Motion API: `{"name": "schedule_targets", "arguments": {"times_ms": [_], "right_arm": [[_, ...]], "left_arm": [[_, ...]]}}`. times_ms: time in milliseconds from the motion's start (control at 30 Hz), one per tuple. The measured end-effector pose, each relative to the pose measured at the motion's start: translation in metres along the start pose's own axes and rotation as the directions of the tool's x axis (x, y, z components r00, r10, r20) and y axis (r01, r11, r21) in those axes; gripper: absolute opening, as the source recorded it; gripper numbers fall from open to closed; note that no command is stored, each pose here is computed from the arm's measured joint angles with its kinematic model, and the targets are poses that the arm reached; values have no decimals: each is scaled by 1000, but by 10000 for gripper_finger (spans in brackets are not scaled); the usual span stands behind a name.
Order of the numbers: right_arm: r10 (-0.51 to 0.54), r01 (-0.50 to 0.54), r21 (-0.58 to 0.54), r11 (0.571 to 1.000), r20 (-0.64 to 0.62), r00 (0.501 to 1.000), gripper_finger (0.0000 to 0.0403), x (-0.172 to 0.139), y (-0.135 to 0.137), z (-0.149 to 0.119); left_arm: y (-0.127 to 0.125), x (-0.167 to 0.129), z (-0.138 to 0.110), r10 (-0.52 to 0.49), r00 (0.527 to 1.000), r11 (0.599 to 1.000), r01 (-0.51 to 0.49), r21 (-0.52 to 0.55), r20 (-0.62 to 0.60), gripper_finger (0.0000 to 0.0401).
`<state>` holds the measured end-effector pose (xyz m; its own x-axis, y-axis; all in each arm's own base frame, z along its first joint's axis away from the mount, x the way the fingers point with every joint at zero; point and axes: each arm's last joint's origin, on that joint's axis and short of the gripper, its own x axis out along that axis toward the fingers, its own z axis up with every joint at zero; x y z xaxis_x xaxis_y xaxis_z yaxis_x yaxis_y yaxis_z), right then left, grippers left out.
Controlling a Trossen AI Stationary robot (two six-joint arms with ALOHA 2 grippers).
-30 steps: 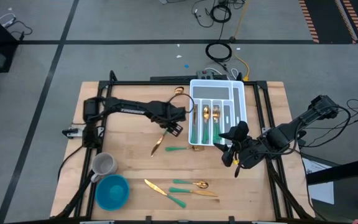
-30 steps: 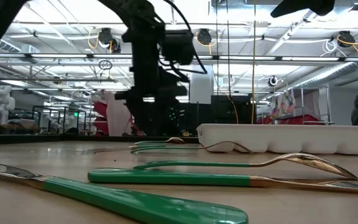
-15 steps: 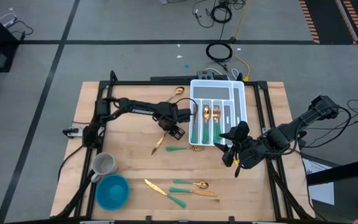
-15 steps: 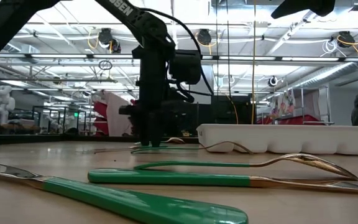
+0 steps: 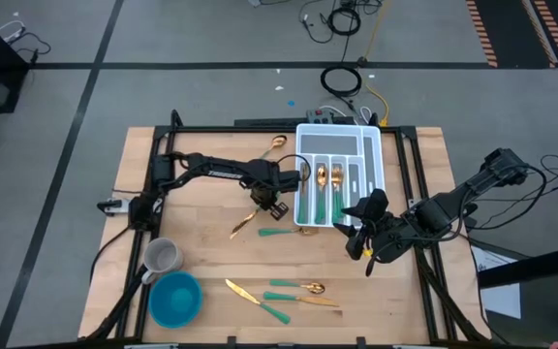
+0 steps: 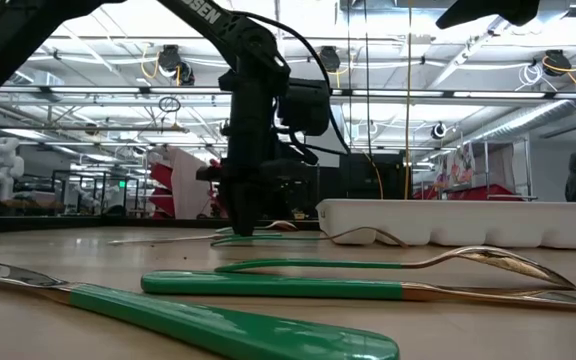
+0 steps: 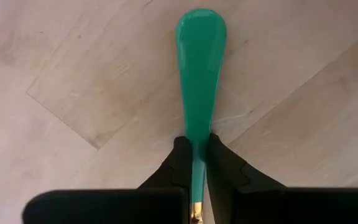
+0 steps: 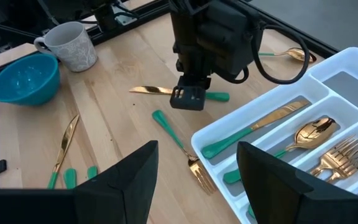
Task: Sort silverware
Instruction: Put the top green table knife into the white cutlery tray
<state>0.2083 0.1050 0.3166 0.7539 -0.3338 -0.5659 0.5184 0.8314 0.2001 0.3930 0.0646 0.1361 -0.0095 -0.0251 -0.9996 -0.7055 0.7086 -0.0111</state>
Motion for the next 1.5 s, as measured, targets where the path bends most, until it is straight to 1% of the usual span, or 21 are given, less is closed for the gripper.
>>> {"name": "schedule_targets", "arguments": {"times_ms": [100, 167, 200, 333, 500, 600, 700, 800, 867, 933, 1000, 1067, 1167, 1233, 1300, 1400, 1500], "right_arm": [[0, 0, -1, 1000, 0, 1000, 212, 0, 0, 0], [0, 0, -4, 1000, 0, 1000, 212, 0, 0, 0], [0, 0, -5, 1000, 0, 1000, 212, 0, 0, 0], [-2, 2, -12, 1000, 1, 1000, 212, 0, 0, 0], [-8, 8, -36, 999, 1, 1000, 212, 0, -1, 0], [-51, 49, -61, 997, -28, 998, 212, 9, -4, 0], [-112, 102, -107, 989, -85, 990, 212, 26, -8, 0], [-156, 139, -138, 981, -125, 980, 212, 47, -13, 6], [-186, 165, -160, 973, -129, 974, 212, 60, -16, 17], [-211, 178, -221, 959, -135, 968, 212, 73, -18, 33], [-201, 148, -287, 946, -163, 966, 212, 91, -19, 51], [-171, 98, -336, 937, -197, 965, 212, 112, -21, 69], [-94, -20, -392, 920, -271, 958, 212, 145, -19, 90], [-55, -93, -435, 896, -315, 948, 212, 164, -16, 100], [-63, -125, -512, 850, -335, 940, 212, 184, -13, 107], [-89, -157, -658, 737, -324, 942, 212, 209, -4, 113], [-83, -200, -780, 593, -306, 948, 212, 228, 5, 115]], "left_arm": [[0, -12, -1, 3, 1000, 1000, -3, -1, -5, 21], [-1, -22, -2, -9, 1000, 1000, 9, 0, 9, 2], [-1, -26, -2, -16, 1000, 1000, 16, 0, 20, 0], [1, -33, -6, -2, 1000, 1000, 3, -20, 19, 1], [-1, -45, -12, -6, 999, 1000, 7, -8, 34, 1], [-4, -67, -23, -38, 996, 999, 37, 16, 77, 1], [-6, -107, -46, -82, 985, 995, 74, 59, 149, 1], [-2, -154, -78, -145, 957, 987, 122, 104, 252, 1], [6, -185, -102, -179, 930, 983, 155, 98, 322, 1], [16, -211, -125, -223, 893, 975, 204, 90, 390, 1], [25, -231, -144, -252, 848, 966, 246, 75, 465, 1], [34, -246, -159, -263, 805, 962, 262, 80, 532, 1], [44, -262, -178, -278, 754, 955, 282, 89, 596, 1], [50, -269, -188, -293, 732, 951, 291, 107, 615, 1], [54, -273, -197, -304, 724, 948, 292, 125, 620, 1], [60, -274, -208, -303, 739, 951, 272, 145, 602, 1], [63, -273, -215, -288, 756, 957, 242, 158, 587, 0]]}}
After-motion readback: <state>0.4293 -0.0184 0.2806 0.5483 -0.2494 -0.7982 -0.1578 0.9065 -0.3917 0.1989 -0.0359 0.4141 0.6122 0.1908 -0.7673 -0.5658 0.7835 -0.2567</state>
